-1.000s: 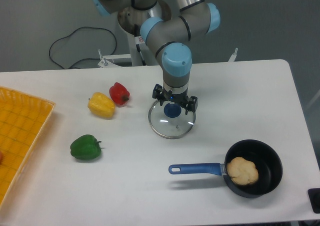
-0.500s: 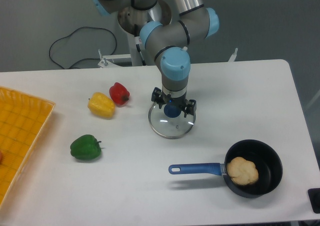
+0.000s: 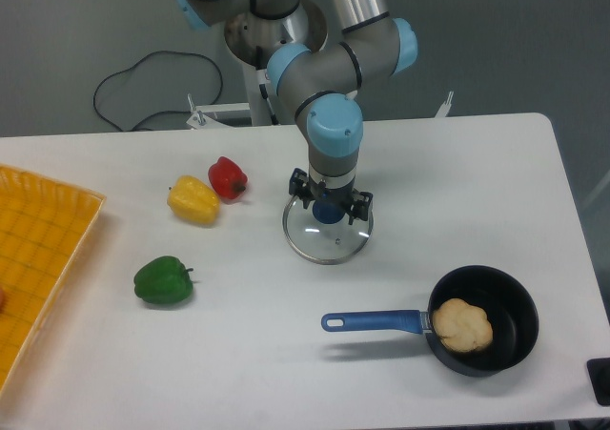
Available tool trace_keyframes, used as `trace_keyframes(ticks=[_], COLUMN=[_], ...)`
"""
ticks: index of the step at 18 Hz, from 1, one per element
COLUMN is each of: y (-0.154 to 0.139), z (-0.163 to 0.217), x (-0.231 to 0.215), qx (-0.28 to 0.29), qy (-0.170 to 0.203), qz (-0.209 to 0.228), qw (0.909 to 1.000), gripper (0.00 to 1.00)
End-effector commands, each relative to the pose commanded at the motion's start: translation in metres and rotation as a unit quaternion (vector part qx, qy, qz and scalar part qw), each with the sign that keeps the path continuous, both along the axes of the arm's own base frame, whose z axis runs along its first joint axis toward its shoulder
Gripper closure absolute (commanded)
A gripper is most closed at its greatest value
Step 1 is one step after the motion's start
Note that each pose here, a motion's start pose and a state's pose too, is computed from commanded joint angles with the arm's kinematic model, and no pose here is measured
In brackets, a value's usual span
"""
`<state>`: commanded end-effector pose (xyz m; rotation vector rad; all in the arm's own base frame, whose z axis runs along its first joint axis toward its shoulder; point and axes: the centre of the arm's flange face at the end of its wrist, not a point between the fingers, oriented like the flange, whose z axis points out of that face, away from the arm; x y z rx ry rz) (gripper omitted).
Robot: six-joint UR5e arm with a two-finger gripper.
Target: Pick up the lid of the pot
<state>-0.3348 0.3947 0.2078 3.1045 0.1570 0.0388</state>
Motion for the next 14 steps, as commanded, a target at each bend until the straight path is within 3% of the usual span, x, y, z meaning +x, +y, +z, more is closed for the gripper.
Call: trace_keyframes(ticks=[4, 14], y=[0.0002, 0.0012], z=[-0.0008, 0.0006], x=[0.0, 0.0004], qx=[0.0, 0.002], qy=[-0.001, -0.001], qz=[0.0, -0.002], qw=[1.0, 1.0], gripper=[0.28, 0.37])
